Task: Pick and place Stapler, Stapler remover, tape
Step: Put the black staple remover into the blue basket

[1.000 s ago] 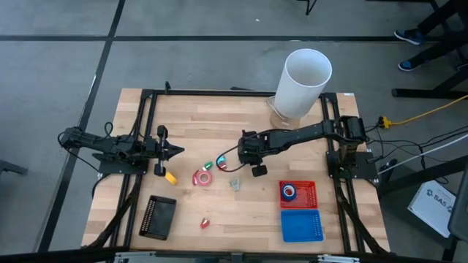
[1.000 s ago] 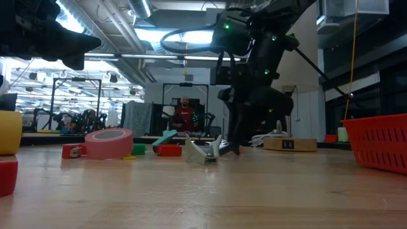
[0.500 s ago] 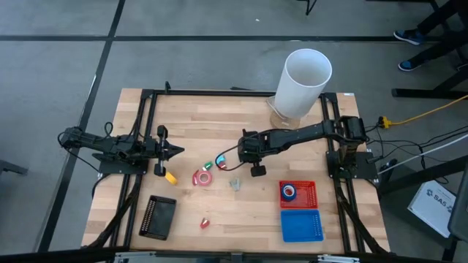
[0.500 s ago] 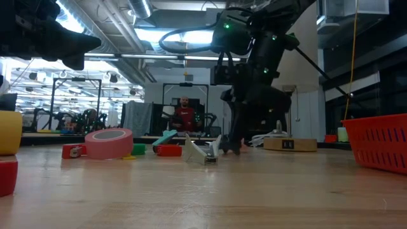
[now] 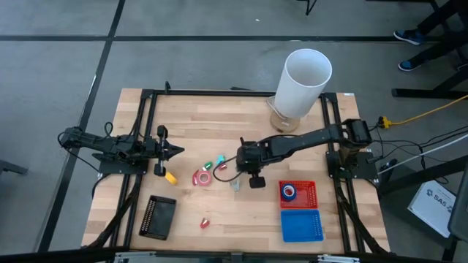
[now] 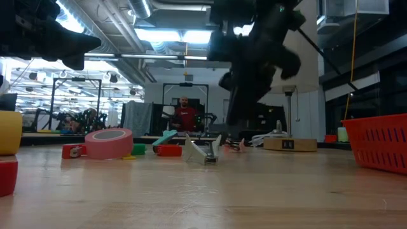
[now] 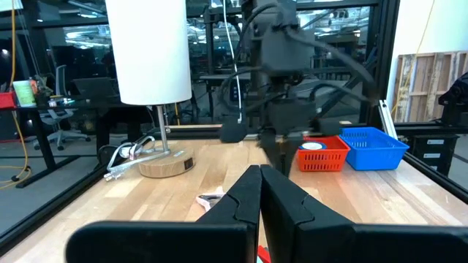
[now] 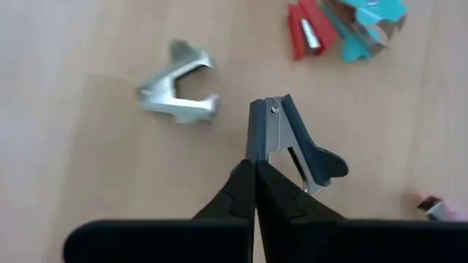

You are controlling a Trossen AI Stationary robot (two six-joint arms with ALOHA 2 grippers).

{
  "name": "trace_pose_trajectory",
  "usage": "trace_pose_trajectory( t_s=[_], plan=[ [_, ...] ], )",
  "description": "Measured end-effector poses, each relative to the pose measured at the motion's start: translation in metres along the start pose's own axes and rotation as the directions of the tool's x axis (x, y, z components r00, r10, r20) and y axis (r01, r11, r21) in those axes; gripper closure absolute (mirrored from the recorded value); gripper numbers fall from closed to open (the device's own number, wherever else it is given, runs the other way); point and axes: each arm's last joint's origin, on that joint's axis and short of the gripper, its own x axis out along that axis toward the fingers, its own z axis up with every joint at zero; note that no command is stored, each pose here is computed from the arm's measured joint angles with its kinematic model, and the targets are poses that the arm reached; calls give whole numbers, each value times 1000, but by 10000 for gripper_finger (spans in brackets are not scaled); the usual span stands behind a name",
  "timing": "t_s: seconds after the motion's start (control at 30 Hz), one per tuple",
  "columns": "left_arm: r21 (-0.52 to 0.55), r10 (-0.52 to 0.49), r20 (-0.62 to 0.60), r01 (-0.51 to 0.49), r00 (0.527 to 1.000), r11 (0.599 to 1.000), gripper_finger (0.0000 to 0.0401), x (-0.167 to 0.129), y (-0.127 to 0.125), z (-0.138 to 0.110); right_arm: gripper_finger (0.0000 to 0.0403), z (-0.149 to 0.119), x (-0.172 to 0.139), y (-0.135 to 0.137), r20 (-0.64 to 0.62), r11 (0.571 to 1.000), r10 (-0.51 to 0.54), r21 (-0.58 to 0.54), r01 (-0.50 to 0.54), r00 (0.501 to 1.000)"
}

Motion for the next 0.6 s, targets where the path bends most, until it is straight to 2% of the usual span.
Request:
trace_pose_trajectory(
  t_s=[0.3,0.47,0.6],
  plan=[
    [0,0,-1,0,1000,1000,397,0,0,0,402,3,-29,46,39,986,69,147,-74,997],
    [0,0,-1,0,1000,1000,397,0,0,0,403,1,-43,74,55,956,122,261,-132,991],
    [0,0,0,0,1000,1000,397,0,0,0,403,-5,-49,100,43,916,156,369,-161,987]
  ],
)
